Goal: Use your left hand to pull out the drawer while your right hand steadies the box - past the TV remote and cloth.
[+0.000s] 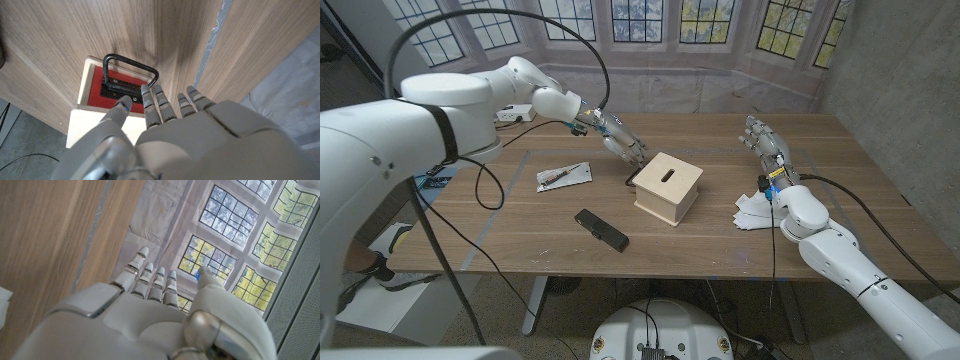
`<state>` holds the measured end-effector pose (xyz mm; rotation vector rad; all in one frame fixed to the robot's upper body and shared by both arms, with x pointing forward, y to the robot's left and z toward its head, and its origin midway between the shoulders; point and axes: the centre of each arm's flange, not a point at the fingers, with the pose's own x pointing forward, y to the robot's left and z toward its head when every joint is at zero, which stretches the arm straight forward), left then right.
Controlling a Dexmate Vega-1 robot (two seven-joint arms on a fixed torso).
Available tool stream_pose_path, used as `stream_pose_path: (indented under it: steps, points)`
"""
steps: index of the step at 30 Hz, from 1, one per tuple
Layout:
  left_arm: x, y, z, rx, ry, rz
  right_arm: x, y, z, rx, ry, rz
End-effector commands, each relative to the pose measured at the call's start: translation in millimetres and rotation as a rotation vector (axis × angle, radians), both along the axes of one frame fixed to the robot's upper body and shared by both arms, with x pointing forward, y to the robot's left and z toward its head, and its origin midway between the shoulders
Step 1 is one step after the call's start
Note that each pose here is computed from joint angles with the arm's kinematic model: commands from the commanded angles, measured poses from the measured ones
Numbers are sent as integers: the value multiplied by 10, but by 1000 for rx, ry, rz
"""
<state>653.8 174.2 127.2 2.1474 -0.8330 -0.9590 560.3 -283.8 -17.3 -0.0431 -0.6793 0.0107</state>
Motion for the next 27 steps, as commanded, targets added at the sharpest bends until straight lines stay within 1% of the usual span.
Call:
stream_pose_path:
  steps: [1,6,12,15,21,27]
  points:
    - [23,-1,-77,-21,26,12,-50,22,81,-55,-8,-39]
    - [62,-3,-117,-36,29,28,-71,75,170,-94,-20,-58]
    - [109,-57,-147,-43,24,43,-114,152,292,-154,-35,-81]
    - [136,-82,-147,-63,31,61,-140,187,330,-182,-37,-96]
    - [166,-141,-171,-67,41,78,-175,232,363,-215,-42,-109]
    - [156,-201,-192,-67,61,76,-187,231,358,-217,-39,-110]
